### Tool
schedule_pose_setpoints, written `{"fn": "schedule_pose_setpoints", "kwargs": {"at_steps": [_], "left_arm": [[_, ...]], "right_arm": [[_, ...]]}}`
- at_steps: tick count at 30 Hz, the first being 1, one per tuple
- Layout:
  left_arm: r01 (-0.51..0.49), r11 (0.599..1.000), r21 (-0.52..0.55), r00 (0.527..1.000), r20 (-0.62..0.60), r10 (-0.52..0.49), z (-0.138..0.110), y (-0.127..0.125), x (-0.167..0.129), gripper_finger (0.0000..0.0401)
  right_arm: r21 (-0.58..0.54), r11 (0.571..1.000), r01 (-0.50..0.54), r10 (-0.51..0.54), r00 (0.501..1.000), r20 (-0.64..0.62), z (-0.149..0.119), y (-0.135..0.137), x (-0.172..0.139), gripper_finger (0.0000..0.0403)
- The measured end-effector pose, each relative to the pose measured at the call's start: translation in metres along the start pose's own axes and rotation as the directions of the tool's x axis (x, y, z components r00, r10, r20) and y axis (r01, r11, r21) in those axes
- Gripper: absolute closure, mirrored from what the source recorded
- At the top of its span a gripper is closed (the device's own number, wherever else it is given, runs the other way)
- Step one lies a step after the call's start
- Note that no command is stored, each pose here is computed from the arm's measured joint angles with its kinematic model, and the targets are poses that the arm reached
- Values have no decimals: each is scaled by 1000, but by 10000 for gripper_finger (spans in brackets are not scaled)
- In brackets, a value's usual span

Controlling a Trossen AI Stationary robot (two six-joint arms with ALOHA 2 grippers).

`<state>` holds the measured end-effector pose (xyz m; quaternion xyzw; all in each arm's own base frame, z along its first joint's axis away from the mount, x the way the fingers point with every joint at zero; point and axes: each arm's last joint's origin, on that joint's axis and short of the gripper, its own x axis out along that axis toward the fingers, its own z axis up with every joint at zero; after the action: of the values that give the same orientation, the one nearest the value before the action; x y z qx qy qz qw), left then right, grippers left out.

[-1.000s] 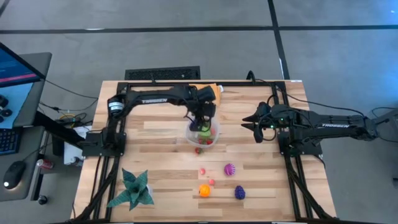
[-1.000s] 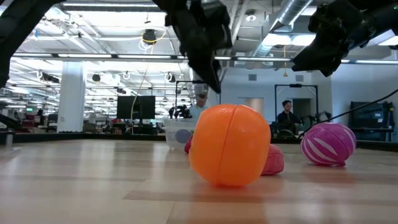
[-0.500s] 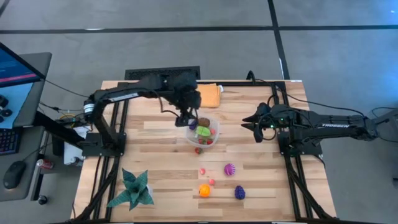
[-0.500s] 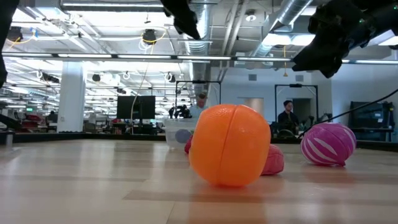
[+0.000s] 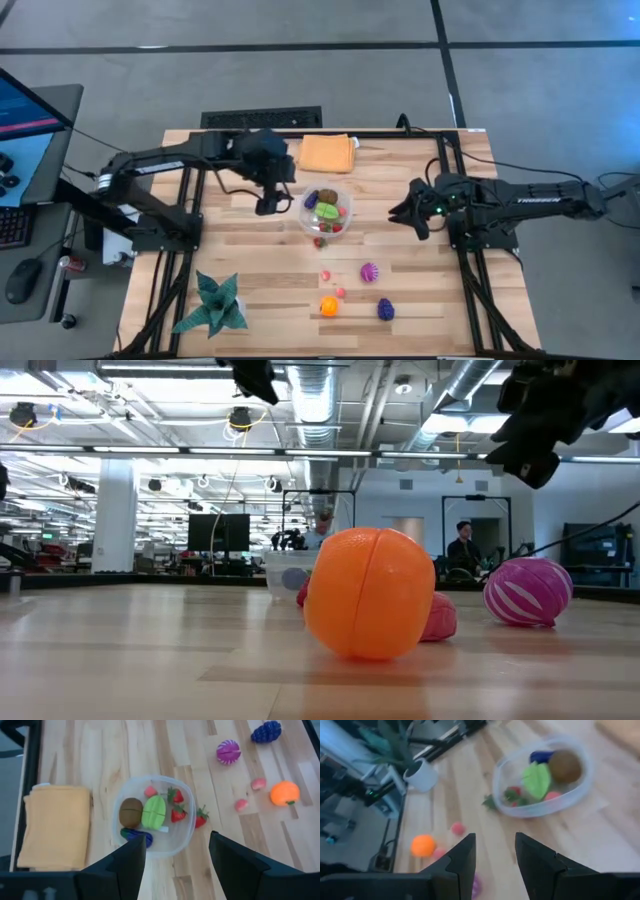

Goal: Pick and placing Produce into tupperware
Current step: Put the purple onion into the transparent container

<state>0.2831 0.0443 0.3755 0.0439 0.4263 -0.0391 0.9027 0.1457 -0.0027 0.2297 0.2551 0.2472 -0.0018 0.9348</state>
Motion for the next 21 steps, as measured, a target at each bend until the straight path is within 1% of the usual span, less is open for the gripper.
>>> {"fn": "schedule_pose_setpoints", "kwargs": {"at_steps": [4,8,12,16,21], "left_arm": [[-34,999,-37,997,67,36,-21,-8,-5,193],[-89,992,-87,986,136,100,-44,-14,-11,193],[-130,982,-139,971,182,154,-65,-18,-14,193],[-147,973,-180,956,226,186,-80,-21,-18,193],[-177,961,-211,946,232,225,-91,-23,-21,193]], "right_arm": [[17,999,-31,32,998,-44,-5,7,6,243],[34,998,-57,60,993,-105,-11,15,14,243],[51,997,-58,66,981,-182,-20,21,23,243],[50,998,-39,50,968,-246,-30,27,33,243],[17,999,-45,48,955,-294,-39,41,48,243]]}}
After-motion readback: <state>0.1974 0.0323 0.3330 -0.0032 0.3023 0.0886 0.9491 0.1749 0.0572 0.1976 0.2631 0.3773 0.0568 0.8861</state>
